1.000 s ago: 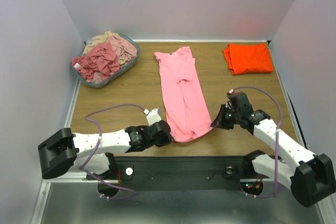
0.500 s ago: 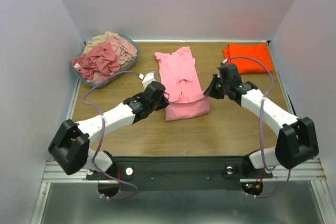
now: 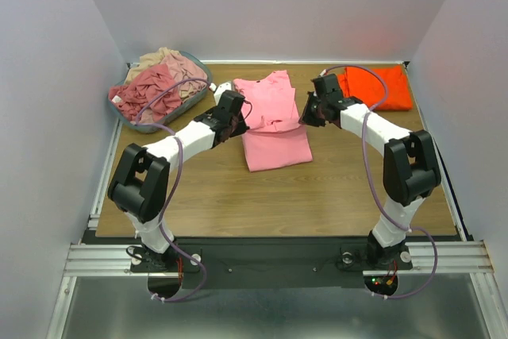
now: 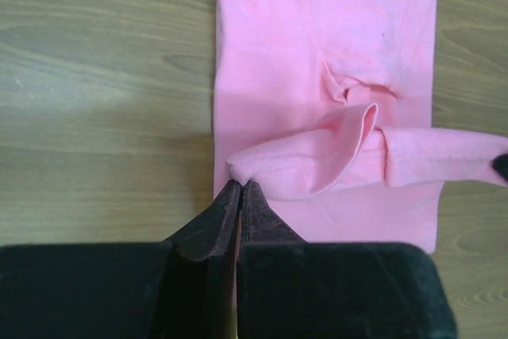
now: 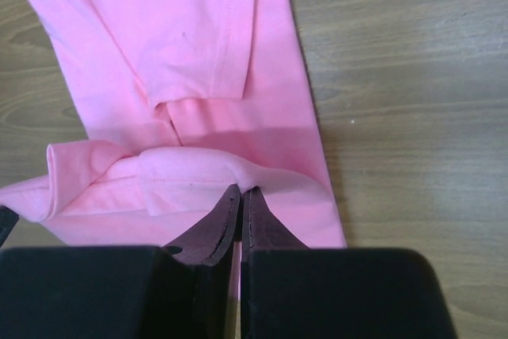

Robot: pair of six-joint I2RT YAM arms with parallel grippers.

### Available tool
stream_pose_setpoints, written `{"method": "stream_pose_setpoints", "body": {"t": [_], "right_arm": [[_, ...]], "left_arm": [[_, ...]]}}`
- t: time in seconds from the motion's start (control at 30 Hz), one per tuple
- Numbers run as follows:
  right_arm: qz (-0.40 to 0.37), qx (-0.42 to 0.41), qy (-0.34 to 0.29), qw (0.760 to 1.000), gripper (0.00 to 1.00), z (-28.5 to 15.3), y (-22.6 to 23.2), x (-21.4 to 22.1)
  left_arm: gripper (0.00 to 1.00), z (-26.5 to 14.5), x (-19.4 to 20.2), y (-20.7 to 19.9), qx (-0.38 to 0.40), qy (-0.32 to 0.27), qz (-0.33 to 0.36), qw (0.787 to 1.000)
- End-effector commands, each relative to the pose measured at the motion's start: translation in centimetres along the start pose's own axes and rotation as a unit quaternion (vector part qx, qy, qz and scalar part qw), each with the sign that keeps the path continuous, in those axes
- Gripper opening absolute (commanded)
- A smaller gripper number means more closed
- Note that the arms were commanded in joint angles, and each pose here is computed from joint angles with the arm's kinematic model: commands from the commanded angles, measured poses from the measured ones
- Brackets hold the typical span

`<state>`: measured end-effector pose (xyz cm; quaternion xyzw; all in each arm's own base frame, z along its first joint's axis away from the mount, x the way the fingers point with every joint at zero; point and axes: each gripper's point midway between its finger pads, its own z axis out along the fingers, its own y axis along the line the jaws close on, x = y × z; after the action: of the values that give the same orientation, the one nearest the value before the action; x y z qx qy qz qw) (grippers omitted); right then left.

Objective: Fold and stack the t-shirts
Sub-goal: Fold the tshirt

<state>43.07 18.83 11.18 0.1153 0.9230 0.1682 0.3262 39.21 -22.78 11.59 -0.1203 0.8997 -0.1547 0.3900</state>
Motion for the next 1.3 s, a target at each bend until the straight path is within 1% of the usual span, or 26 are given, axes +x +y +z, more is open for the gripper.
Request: {"method": "stream_pose_setpoints", "body": {"t": [0.0, 0.13, 0.27, 0.3, 0.37, 0.4, 0.43, 0.47, 0.5, 0.53, 0.57, 0.6, 0.63, 0.67, 0.7, 0.73, 0.8, 0.83, 0.9, 0.93, 1.0, 1.1, 1.13, 1.17, 1.23, 1.27], "right_arm": [[-0.001, -0.002, -0.041, 0.999, 0.00, 0.4, 0.4, -3.3], [0.011, 0.008, -0.038, 0.999, 0.00, 1.2, -0.5, -3.5], [-0.002, 0.006, -0.032, 0.999, 0.02, 2.0, -0.6, -3.7], [-0.006, 0.008, -0.028, 1.000, 0.03, 2.5, -0.8, -3.6], [-0.017, 0.002, -0.026, 1.000, 0.08, 2.8, -0.6, -3.9], [-0.016, 0.003, -0.025, 1.000, 0.13, 2.9, -0.6, -3.9], [-0.015, -0.008, -0.017, 1.000, 0.18, 3.0, -0.4, -3.7], [-0.013, -0.013, -0.017, 1.000, 0.25, 2.9, -0.2, -3.9], [-0.012, -0.017, -0.016, 1.000, 0.46, 2.7, 0.0, -4.0], [-0.011, -0.028, -0.014, 0.999, 0.53, 2.1, 0.4, -4.0], [-0.009, -0.034, -0.010, 0.999, 0.79, 1.8, 0.5, -3.8], [-0.010, -0.050, -0.001, 0.999, 0.96, 1.3, 1.1, -3.3], [-0.011, -0.063, -0.006, 0.998, 1.00, 0.2, 1.6, -3.6], [-0.010, -0.066, 0.006, 0.998, 1.00, 0.0, 1.4, -2.7], [-0.012, -0.086, 0.017, 0.996, 1.00, -0.6, 1.9, -2.1], [-0.014, -0.098, 0.026, 0.995, 1.00, -1.1, 2.1, -1.5], [-0.016, -0.129, 0.040, 0.991, 1.00, -2.3, 3.0, -0.6], [-0.019, -0.155, 0.062, 0.986, 1.00, -2.6, 3.7, 1.0], [-0.031, -0.175, 0.077, 0.981, 1.00, -2.6, 4.6, 2.5], [-0.042, -0.186, 0.087, 0.978, 1.00, -2.5, 5.7, 3.7], [-0.067, -0.194, 0.107, 0.973, 1.00, -1.7, 7.1, 5.8], [-0.081, -0.200, 0.108, 0.970, 1.00, -0.9, 8.5, 6.0], [-0.082, -0.194, 0.112, 0.971, 1.00, 0.1, 8.6, 6.3], [-0.086, -0.200, 0.105, 0.970, 1.00, 0.2, 9.3, 5.8], [-0.084, -0.194, 0.113, 0.971, 1.00, 1.7, 9.4, 6.1], [-0.088, -0.198, 0.106, 0.970, 1.00, 2.1, 9.9, 5.3]], "left_arm": [[0.00, 1.2, -2.6, -1.2, 0.021, -0.009, 0.025, 0.999], [0.00, 2.6, -2.6, -1.2, 0.021, 0.000, 0.038, 0.999], [0.00, 3.6, -2.9, -0.7, 0.007, 0.000, 0.035, 0.999], [0.00, 3.7, -2.9, -0.5, 0.003, -0.001, 0.036, 0.999], [0.00, 4.1, -3.1, -0.4, -0.001, -0.002, 0.037, 0.999], [0.05, 4.1, -3.2, -0.4, -0.001, -0.002, 0.039, 0.999], [0.18, 4.2, -3.6, -0.6, 0.000, -0.004, 0.042, 0.999], [0.34, 4.2, -3.6, -0.6, -0.001, -0.003, 0.045, 0.999], [0.51, 4.1, -3.8, -0.7, -0.001, -0.003, 0.047, 0.999], [0.54, 4.0, -4.1, -1.0, 0.006, -0.001, 0.053, 0.999], [0.61, 3.7, -3.6, -1.0, 0.007, 0.010, 0.054, 0.998], [0.65, 3.0, -3.9, -1.6, 0.020, 0.009, 0.054, 0.998], [0.75, 2.7, -3.0, -1.5, 0.029, 0.019, 0.056, 0.998], [0.95, 2.2, -2.8, -1.5, 0.031, 0.017, 0.054, 0.998], [0.96, 0.9, -3.3, -1.7, 0.038, 0.007, 0.052, 0.998], [0.96, 0.6, -2.2, -0.8, 0.031, 0.014, 0.047, 0.998], [0.96, -0.5, -1.6, -0.4, 0.036, 0.011, 0.037, 0.999], [0.98, -1.5, -0.3, 0.1, 0.042, 0.018, 0.036, 0.998], [0.98, -3.2, 0.2, -0.3, 0.062, 0.008, 0.018, 0.998], [0.98, -3.3, 2.3, 0.7, 0.061, 0.023, 0.018, 0.998], [0.98, -4.2, 4.4, 2.2, 0.055, 0.035, 0.005, 0.998], [0.98, -5.7, 5.4, 3.6, 0.050, 0.032, -0.018, 0.998], [0.98, -6.0, 6.0, 4.1, 0.049, 0.034, -0.026, 0.998], [0.98, -6.1, 7.4, 5.3, 0.040, 0.044, -0.028, 0.998], [0.99, -6.9, 8.6, 6.4, 0.039, 0.047, -0.035, 0.998], [0.98, -7.2, 9.0, 6.9, 0.034, 0.050, -0.036, 0.998]]}}
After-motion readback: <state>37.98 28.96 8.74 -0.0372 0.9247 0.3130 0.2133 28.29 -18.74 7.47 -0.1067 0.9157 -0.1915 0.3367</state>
